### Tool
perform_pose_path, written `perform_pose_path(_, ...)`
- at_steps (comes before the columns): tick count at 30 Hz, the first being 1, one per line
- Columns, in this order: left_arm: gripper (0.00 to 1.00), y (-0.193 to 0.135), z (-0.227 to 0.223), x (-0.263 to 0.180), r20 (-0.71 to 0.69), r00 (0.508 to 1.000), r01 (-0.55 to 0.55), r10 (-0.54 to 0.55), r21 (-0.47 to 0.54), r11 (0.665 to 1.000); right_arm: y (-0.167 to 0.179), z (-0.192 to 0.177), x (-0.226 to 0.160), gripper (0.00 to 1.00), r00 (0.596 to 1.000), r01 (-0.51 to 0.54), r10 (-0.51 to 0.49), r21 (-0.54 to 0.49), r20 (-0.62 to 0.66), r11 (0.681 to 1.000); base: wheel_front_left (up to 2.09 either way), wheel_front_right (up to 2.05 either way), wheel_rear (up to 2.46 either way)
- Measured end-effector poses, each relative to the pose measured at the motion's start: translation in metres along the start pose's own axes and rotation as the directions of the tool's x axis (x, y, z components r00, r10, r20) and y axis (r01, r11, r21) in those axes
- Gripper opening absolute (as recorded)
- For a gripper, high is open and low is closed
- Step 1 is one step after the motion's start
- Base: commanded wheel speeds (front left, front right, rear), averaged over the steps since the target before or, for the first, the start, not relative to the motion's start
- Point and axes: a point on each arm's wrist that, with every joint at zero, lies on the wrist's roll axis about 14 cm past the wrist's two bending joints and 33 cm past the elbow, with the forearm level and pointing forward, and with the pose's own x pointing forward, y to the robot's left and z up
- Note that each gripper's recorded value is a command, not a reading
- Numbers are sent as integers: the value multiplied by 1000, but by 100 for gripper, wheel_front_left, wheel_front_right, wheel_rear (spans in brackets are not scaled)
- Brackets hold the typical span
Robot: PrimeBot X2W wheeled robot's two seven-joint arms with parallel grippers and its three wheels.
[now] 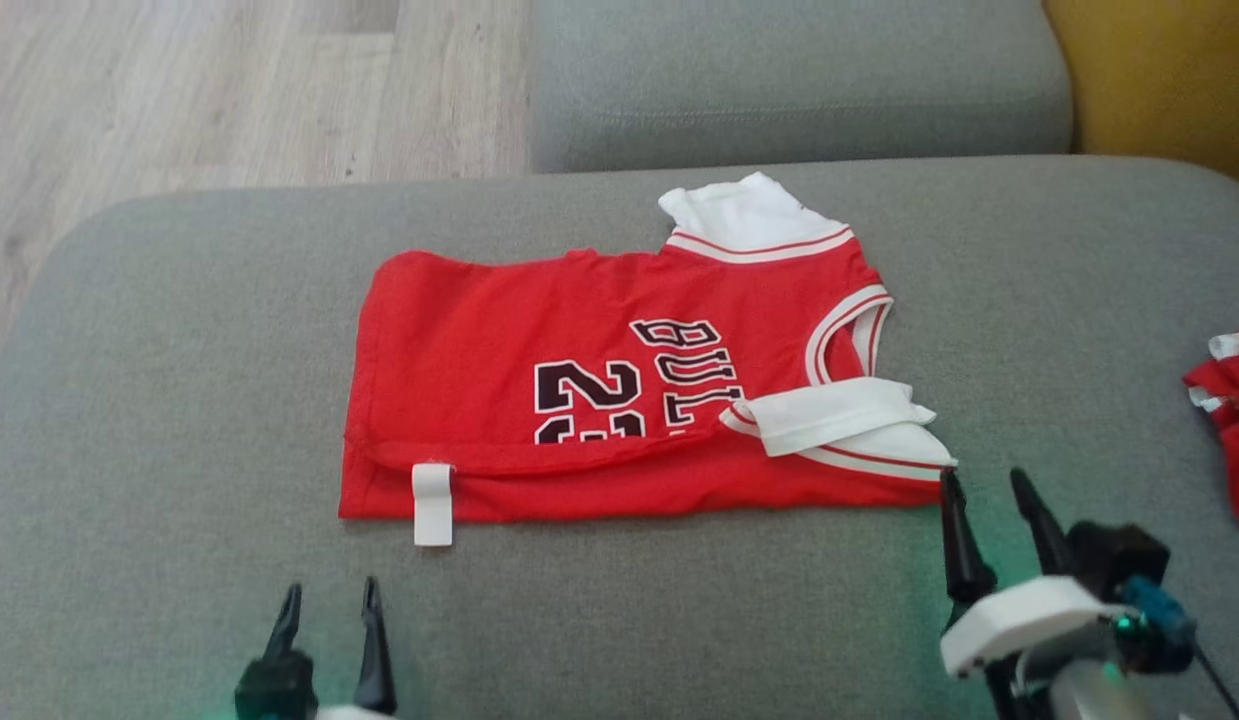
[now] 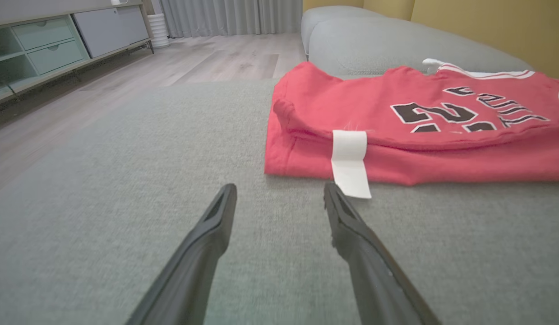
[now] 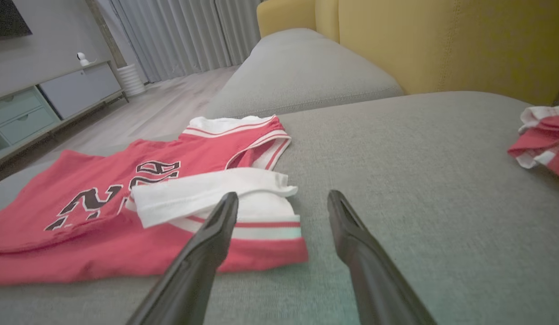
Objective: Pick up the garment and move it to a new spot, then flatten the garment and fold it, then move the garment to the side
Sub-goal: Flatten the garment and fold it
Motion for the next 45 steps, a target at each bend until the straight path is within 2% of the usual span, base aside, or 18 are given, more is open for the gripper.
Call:
perform_pose_path(6,100,5,-10,-13,-17,1000,-16,16,11,1000,-5,-6,-10,100,1000,21,-21,20,-10,1000,0,0,0)
perform_pose_path(14,100,8,-12,-8,-32,999,-23,22,-10,1000,-7,-14,-9,100,999,28,-27,31,-37,999,0,0,0)
perform_pose_path(20,100,4,5,26,-12,1000,7,-8,-69,998,-4,-26,-2,100,997,21,-17,49,-77,999,0,0,0)
perform_pose_path(26,100,-1,23,64,13,1000,28,-27,-129,991,-3,-20,19,100,998,10,-7,47,-65,999,0,0,0)
perform_pose_path(36,100,-11,-30,83,-168,985,18,-44,-152,988,-20,-29,29,100,994,59,-53,59,-95,997,0,0,0)
perform_pose_path(37,83,-12,-31,85,-172,984,19,-46,-155,988,-21,-31,29,100,993,61,-55,60,-100,996,0,0,0)
perform_pose_path(38,45,-14,-31,87,-176,983,25,-52,-157,987,-21,-33,29,100,993,64,-57,60,-105,996,0,0,0)
perform_pose_path(39,25,-15,-30,90,-175,983,29,-59,-169,985,-21,-34,29,100,992,64,-57,60,-109,996,0,0,0)
perform_pose_path(40,0,-16,-29,92,-176,983,29,-61,-176,984,-21,-36,29,100,992,63,-56,60,-113,996,0,0,0)
perform_pose_path(45,0,-23,-30,94,-180,979,55,-92,-201,978,-18,-43,35,100,989,61,-49,83,-141,995,0,0,0)
